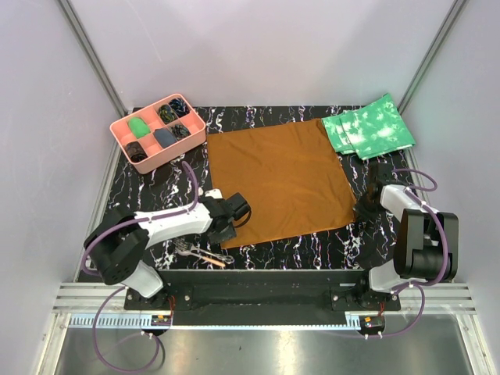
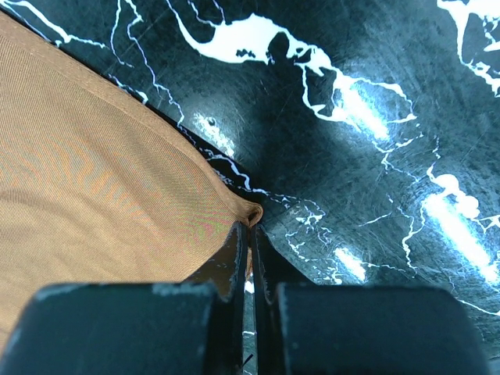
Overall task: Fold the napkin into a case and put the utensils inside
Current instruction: Pick up the flattened napkin from the center of the board, then flatten the napkin at the center of the board.
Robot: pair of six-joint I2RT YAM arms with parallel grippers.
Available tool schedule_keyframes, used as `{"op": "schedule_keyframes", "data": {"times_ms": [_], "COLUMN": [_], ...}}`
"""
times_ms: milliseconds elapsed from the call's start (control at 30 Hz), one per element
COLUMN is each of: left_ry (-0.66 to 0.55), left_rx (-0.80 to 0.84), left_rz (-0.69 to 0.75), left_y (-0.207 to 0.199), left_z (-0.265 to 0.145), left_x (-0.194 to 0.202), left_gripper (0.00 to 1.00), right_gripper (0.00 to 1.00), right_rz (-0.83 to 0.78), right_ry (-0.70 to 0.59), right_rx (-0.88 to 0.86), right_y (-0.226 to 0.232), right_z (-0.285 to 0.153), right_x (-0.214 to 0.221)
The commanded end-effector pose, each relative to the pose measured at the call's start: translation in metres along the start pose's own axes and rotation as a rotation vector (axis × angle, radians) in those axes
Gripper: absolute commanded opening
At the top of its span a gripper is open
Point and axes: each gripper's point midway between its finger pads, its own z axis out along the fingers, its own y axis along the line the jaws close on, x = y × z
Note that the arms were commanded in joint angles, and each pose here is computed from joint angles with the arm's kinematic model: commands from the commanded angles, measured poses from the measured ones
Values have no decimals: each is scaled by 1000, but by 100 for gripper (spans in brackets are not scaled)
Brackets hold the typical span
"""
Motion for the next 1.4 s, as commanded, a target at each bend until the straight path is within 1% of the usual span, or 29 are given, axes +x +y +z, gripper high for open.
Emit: {"op": "schedule_keyframes", "data": {"times_ms": [0, 133, 233, 300, 333, 367, 433, 467, 567, 633, 667, 700, 767, 800, 833, 867, 900, 933, 1000, 1033, 1100, 1133, 1167, 1200, 1233, 1267, 1300, 1367], "left_ry": [12, 33, 44, 54, 64, 67, 55, 45, -10, -70, -96, -136, -218, -274, -321, -371, -437, -478, -601, -638, -734, -761, -820, -844, -867, -906, -941, -988], "left_rx": [29, 18, 4, 2, 3, 5, -7, -8, 17, 53, 64, 105, 147, 212, 240, 303, 354, 398, 546, 602, 732, 782, 884, 950, 1003, 1075, 1132, 1183], "left_rz": [-38, -55, -75, -92, -108, -115, -124, -123, -113, -83, -67, -36, -6, 23, 30, 20, 49, 60, 93, 91, 54, 47, 13, 43, 40, 24, 40, 24], "left_y": [-14, -9, -6, -5, -4, -3, 2, 3, 2, -4, -7, -16, -24, -33, -36, -38, -43, -44, -45, -44, -28, -23, -10, -6, 1, 16, 20, 36], "left_z": [-1, 5, 10, 13, 16, 17, 21, 21, 13, -1, -8, -25, -48, -74, -89, -114, -142, -161, -222, -243, -296, -312, -344, -360, -374, -395, -410, -432], "left_x": [1, 10, 14, 17, 21, 23, 23, 22, 9, -9, -17, -32, -55, -73, -85, -99, -115, -124, -145, -150, -162, -163, -168, -165, -163, -162, -161, -162], "left_gripper": [43, 48, 49, 46, 44, 35, 30, 24, 16, 1, 0, 0, 0, 0, 0, 0, 0, 0, 0, 0, 0, 0, 0, 0, 0, 0, 0, 0], "right_gripper": [0, 0, 0, 0, 0, 0, 0, 0, 0, 0, 0, 0, 0, 0, 0, 0, 0, 0, 0, 0, 0, 0, 0, 0, 0, 0, 0, 0], "right_rz": [-4, -2, 3, 5, 10, 11, 16, 19, 19, 6, -4, -23, -46, -75, -92, -108, -137, -148, -192, -202, -250, -263, -288, -314, -330, -353, -379, -395], "right_ry": [-11, -19, -26, -35, -43, -48, -54, -54, -53, -70, -82, -86, -161, -234, -280, -309, -410, -438, -558, -579, -701, -740, -793, -858, -899, -948, -983, -1001], "right_rx": [-27, -29, -32, -30, -32, -32, -41, -46, -88, -142, -155, -224, -333, -428, -470, -494, -567, -588, -700, -724, -836, -875, -929, -971, -1001, -1040, -1053, -1084], "right_y": [2, 2, 2, 1, 1, 1, 2, 3, 9, 19, 22, 35, 50, 62, 67, 67, 73, 71, 74, 71, 66, 64, 61, 53, 49, 43, 37, 32], "right_z": [-4, -6, -7, -9, -11, -11, -14, -15, -22, -33, -39, -52, -86, -119, -138, -156, -200, -218, -281, -299, -358, -376, -403, -426, -442, -463, -475, -488], "right_x": [1, 0, 0, -1, -2, -3, -4, -4, -4, -9, -12, -16, -28, -39, -45, -46, -56, -55, -57, -52, -41, -35, -27, -16, -9, 1, 9, 19]}}
